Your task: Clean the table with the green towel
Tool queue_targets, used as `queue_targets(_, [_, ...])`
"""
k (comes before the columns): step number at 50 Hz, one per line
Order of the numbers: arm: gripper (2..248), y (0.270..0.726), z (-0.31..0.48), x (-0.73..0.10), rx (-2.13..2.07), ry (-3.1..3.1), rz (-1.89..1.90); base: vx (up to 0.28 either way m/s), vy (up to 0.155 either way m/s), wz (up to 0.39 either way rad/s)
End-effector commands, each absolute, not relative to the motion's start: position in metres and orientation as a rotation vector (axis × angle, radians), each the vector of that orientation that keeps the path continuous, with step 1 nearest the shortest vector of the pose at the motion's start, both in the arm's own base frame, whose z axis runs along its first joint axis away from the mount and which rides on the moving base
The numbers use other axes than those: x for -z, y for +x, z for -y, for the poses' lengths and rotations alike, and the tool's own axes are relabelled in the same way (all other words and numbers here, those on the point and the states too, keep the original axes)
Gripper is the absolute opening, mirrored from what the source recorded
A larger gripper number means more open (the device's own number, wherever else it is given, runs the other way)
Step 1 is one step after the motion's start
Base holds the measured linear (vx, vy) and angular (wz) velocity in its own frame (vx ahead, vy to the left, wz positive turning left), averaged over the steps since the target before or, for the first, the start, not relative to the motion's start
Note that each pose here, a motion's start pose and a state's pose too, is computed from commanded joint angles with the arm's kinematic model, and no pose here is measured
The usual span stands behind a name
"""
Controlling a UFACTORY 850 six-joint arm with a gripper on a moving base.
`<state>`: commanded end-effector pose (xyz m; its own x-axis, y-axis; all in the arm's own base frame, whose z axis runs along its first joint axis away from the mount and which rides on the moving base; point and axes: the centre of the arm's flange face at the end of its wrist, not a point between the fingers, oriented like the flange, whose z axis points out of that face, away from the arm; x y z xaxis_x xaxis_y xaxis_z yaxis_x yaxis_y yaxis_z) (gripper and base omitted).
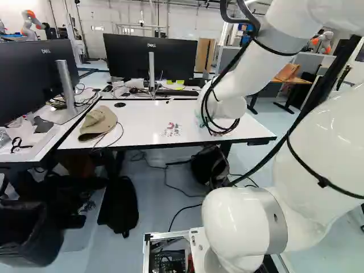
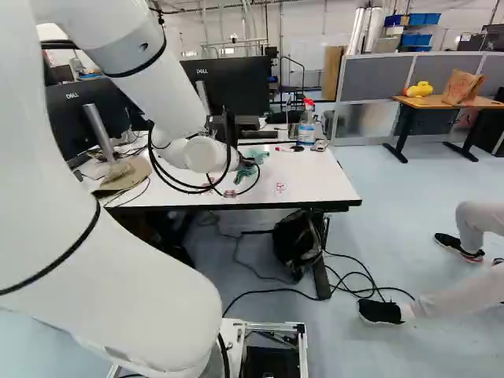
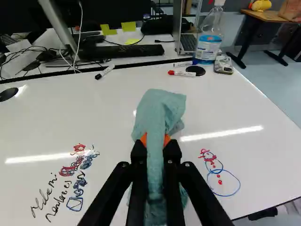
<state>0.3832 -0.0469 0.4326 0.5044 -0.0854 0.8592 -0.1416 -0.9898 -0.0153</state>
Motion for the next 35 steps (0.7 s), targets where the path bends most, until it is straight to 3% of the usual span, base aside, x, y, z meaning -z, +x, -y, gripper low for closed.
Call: queue_targets(35, [42,0.383,0.097,-0.433,-1.484,2.608,0.364,0.000,0.000,0.000])
